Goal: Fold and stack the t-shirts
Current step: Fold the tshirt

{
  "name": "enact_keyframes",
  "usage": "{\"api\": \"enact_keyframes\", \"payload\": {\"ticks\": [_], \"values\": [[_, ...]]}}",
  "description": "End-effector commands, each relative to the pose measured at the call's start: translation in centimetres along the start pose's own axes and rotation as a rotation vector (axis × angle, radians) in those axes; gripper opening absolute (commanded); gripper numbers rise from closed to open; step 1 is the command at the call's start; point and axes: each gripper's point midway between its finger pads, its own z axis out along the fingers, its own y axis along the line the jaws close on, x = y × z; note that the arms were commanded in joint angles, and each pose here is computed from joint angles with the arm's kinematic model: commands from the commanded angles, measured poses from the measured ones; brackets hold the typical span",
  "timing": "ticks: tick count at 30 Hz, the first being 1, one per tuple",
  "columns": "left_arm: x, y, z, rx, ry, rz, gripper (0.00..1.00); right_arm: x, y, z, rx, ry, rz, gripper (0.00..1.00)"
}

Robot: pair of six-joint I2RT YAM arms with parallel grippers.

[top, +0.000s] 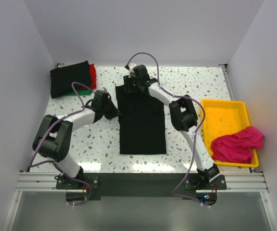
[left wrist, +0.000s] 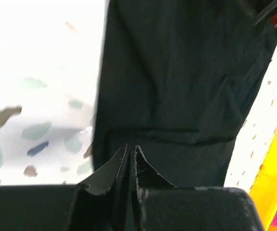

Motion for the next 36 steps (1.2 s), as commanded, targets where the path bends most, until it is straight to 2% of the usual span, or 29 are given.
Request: {"api": "enact_keyframes", "payload": {"ticks": [1, 10, 27, 36], "values": [[1.6, -0.5, -1.1, 0.041, 0.021, 0.014, 0.1, -1.7, 0.3, 0.4, -0.004, -0.06, -0.02, 0.41], [4.9, 0.6, -1.0, 0.017, 0.066, 0.061, 0.09, -1.0, 0.5, 0.4, -0.009, -0.045, -0.023, 0.4], [5.7, 2.7, -0.4, -0.059, 0.082, 0.081, 0.07, 0.4, 0.4, 1.0, -0.008, -0.011, -0.015, 0.36], [6.0, 3.1, -0.3, -0.069, 0.094, 0.076, 0.06, -0.5, 0.4, 0.3, 0.004, -0.016, -0.023, 0.09]]}}
